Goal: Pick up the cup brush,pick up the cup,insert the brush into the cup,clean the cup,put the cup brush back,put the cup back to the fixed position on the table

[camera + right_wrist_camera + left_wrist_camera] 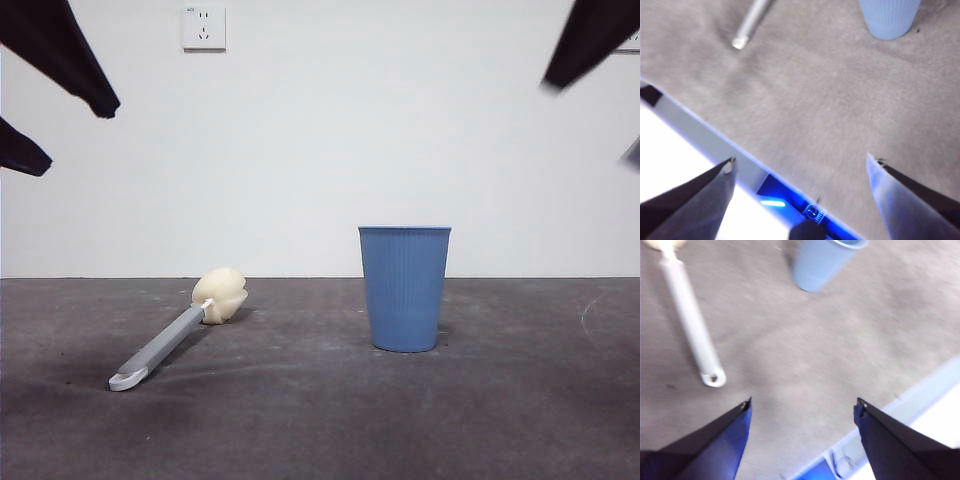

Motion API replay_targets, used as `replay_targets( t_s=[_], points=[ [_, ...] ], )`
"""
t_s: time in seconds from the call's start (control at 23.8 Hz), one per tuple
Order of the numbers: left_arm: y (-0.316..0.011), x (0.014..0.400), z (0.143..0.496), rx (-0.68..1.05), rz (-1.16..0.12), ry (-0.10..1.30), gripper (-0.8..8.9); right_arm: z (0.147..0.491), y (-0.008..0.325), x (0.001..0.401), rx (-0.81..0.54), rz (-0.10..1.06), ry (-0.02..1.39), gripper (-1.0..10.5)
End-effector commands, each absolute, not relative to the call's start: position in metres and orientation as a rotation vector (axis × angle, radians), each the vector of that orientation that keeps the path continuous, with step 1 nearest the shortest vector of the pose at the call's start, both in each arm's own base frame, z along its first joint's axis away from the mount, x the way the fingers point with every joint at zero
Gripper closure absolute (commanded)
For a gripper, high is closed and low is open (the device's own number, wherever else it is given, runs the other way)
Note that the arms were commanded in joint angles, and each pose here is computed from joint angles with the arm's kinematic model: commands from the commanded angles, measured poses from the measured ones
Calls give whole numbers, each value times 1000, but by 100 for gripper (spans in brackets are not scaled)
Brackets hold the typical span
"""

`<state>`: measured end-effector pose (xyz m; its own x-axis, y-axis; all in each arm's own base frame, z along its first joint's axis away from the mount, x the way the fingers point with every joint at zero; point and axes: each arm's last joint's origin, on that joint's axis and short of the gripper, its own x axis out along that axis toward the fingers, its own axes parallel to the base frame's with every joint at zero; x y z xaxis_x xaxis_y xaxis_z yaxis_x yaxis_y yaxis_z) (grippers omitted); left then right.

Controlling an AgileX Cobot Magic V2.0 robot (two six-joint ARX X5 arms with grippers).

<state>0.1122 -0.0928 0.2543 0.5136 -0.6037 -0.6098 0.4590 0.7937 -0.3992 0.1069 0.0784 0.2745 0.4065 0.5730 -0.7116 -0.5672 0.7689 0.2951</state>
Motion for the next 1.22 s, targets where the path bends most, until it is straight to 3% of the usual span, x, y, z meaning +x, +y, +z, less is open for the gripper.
replay_targets(
  t_s=[0.04,0.17,0.25,0.38,1.22],
  points=[
    [-94,111,255,-194,-700,817,548,282,72,97,17,718,904,541],
    [-95,111,256,-207,-733,812,831,288,66,87,20,727,904,844],
    [-96,111,257,-212,-748,809,822,289,67,85,34,783,900,963],
    [-96,111,257,-216,-760,808,822,289,68,84,38,837,901,962],
    [-96,111,258,-216,-755,798,817,290,68,85,33,823,887,942]
  ],
)
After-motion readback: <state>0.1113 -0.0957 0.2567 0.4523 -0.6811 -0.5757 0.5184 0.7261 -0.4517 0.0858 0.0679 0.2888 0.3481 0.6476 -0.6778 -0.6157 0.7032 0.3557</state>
